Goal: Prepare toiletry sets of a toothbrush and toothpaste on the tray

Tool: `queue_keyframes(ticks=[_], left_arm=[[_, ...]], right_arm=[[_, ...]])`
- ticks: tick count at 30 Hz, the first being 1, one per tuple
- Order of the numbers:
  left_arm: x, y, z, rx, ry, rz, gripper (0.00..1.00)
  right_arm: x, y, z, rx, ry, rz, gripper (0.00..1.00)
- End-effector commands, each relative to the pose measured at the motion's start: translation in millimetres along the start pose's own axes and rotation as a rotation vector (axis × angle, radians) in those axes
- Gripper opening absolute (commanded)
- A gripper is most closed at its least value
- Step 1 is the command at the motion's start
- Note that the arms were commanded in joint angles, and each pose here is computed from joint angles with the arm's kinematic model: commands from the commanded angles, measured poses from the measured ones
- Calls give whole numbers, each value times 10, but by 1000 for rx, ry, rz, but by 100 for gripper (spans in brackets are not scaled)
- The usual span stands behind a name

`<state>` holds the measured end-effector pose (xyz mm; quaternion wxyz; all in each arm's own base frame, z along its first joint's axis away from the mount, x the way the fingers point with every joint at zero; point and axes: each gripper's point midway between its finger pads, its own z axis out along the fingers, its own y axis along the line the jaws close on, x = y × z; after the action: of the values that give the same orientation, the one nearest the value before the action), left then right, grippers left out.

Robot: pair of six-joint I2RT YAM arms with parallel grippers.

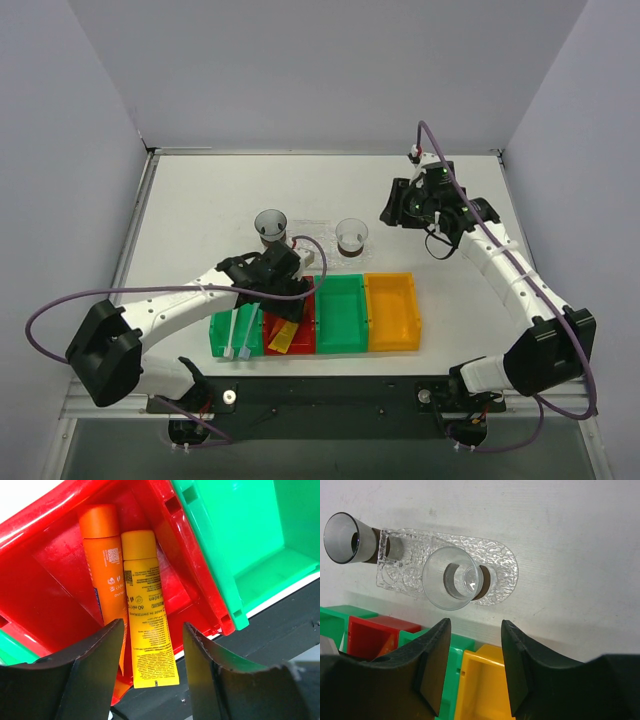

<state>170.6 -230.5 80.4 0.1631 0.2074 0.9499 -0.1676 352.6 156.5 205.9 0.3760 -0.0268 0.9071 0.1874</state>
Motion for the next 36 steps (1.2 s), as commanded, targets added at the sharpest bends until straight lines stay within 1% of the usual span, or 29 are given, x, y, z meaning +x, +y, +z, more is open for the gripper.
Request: queue_keyframes(ticks=[1, 6, 15, 27, 32, 36], left_arm=[[-138, -84, 35, 26, -50, -3, 60], [-43, -42, 116, 3, -13, -2, 60], [56, 23, 187, -29, 0, 1, 60], [106, -43, 309, -47, 28, 46, 59], [136, -34, 296, -67, 39, 33, 50], [87, -6, 240, -94, 3, 15, 44]], right_arm=[[-124, 21, -131, -22, -68, 19, 40], [-143, 42, -162, -31, -81, 22, 40], [-122, 82, -170, -52, -78, 42, 40], [-7, 49, -195, -44, -68, 58, 40], [21, 36, -207, -41, -68, 58, 40], [38, 35, -211, -42, -66, 62, 40]])
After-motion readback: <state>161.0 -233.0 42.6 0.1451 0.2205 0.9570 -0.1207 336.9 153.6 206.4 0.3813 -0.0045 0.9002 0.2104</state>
